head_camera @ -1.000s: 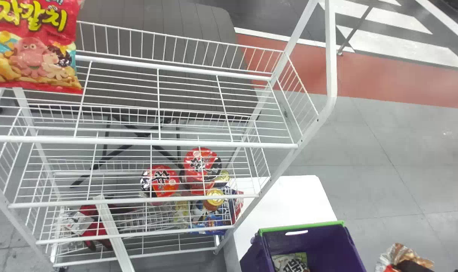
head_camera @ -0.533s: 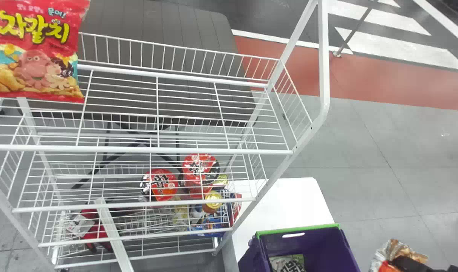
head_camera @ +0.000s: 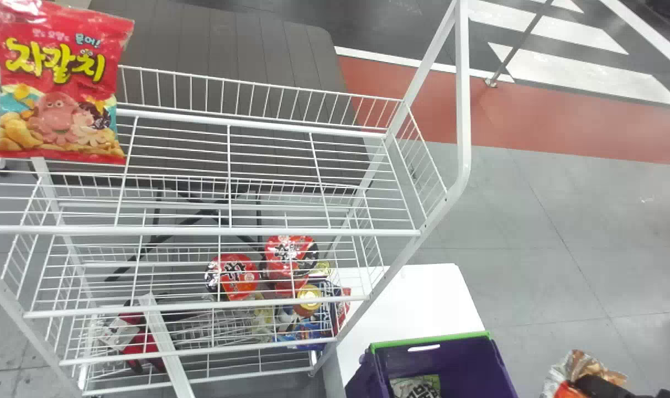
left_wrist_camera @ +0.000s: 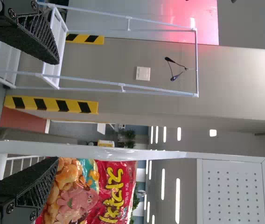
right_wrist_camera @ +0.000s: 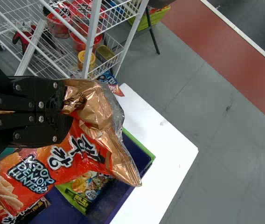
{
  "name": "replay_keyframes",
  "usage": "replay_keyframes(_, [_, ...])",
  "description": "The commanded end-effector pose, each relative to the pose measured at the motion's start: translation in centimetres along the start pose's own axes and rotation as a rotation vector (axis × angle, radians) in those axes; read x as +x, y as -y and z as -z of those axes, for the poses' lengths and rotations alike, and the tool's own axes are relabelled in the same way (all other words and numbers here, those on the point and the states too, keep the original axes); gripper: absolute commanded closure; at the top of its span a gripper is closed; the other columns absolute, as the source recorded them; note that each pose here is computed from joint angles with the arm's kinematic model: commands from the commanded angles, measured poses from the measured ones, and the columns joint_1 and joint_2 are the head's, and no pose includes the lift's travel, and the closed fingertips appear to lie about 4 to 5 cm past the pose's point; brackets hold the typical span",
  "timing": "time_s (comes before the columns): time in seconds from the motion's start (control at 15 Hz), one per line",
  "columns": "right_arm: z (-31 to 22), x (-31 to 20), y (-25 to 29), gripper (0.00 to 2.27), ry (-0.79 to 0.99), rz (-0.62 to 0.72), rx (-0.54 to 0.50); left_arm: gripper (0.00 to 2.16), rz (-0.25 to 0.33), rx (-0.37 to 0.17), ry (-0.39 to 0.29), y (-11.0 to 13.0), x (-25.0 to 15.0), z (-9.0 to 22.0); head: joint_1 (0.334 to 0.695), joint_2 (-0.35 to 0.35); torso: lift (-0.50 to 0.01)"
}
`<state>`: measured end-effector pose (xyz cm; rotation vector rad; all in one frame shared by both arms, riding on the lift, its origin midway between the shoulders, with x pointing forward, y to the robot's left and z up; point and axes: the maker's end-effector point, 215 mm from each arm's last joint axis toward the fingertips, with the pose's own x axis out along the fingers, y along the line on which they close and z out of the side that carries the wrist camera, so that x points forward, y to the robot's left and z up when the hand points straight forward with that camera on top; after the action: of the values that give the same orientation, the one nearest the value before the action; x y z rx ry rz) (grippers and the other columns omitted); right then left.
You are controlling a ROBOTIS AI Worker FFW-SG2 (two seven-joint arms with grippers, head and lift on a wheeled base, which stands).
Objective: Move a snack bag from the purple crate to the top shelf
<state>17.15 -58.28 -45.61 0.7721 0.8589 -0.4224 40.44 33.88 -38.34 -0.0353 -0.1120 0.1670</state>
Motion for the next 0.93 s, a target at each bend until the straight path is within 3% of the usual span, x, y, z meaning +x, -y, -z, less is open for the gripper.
replay_keyframes(0.0, [0.2,0.1,-0.1,2.25,-0.004,-0.002,0.001,0.08,0.0,0.0,-0.001,0.0,0.0,0.0,0.695,-0.35,-0.016])
replay_keyframes(0.67, [0.7,0.5,-1.4,2.25,-0.007,-0.038,-0.002,0.08,0.005,0.0,-0.003,0.2,-0.1,0.1,0.695,-0.35,0.009])
replay_keyframes(0.87, [0.2,-0.6,-6.9,2.25,0.058,-0.127,-0.079,0.08,0.01,0.007,-0.006,0.2,-0.2,0.1,0.695,-0.35,0.002])
